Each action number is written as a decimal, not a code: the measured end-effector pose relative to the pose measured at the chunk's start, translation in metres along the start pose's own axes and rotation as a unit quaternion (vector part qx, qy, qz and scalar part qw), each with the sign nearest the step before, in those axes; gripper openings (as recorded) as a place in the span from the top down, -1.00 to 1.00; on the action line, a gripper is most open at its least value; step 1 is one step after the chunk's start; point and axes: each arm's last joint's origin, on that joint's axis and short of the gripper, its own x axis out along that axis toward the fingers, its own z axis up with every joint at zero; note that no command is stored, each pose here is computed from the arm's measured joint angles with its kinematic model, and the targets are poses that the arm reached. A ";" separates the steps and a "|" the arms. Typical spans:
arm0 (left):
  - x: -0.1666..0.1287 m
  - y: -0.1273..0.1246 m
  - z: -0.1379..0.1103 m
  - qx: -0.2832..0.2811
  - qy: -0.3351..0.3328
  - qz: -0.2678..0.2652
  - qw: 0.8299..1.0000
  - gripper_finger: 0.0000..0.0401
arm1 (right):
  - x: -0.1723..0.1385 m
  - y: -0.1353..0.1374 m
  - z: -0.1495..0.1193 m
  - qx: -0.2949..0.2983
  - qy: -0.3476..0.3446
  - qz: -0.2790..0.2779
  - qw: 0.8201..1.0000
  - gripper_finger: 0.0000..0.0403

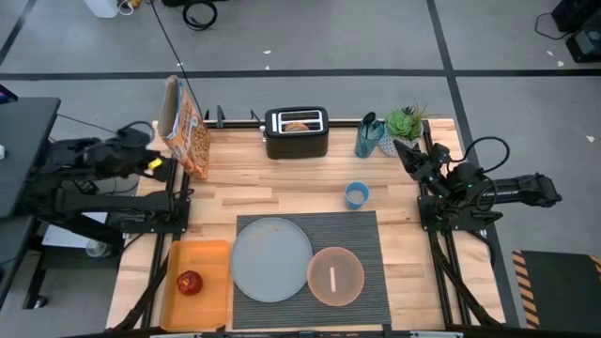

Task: Arrange a breakfast setting
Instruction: Pour the cereal into the orange bowl

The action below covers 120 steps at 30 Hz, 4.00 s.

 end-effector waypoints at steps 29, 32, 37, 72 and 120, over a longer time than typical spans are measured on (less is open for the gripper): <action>0.104 -0.010 -0.053 -0.043 -0.022 0.178 0.983 -0.78 | 0.075 0.095 0.045 -0.219 0.082 0.023 0.972 0.62; 0.106 -0.011 -0.053 -0.087 -0.029 0.173 0.981 -0.78 | 0.077 0.095 0.041 -0.214 0.092 0.028 0.972 0.62; 0.108 -0.014 -0.050 -0.109 -0.053 0.162 0.979 -0.78 | 0.080 0.095 0.036 -0.211 0.098 0.028 0.972 0.62; 0.160 -0.024 -0.068 -0.122 -0.222 0.218 0.942 -0.52 | 0.083 0.096 0.035 -0.218 0.092 0.042 0.971 0.62; 0.195 -0.006 -0.107 -0.094 -0.242 0.261 0.930 -0.23 | 0.087 0.091 0.039 -0.215 0.086 0.039 0.972 0.62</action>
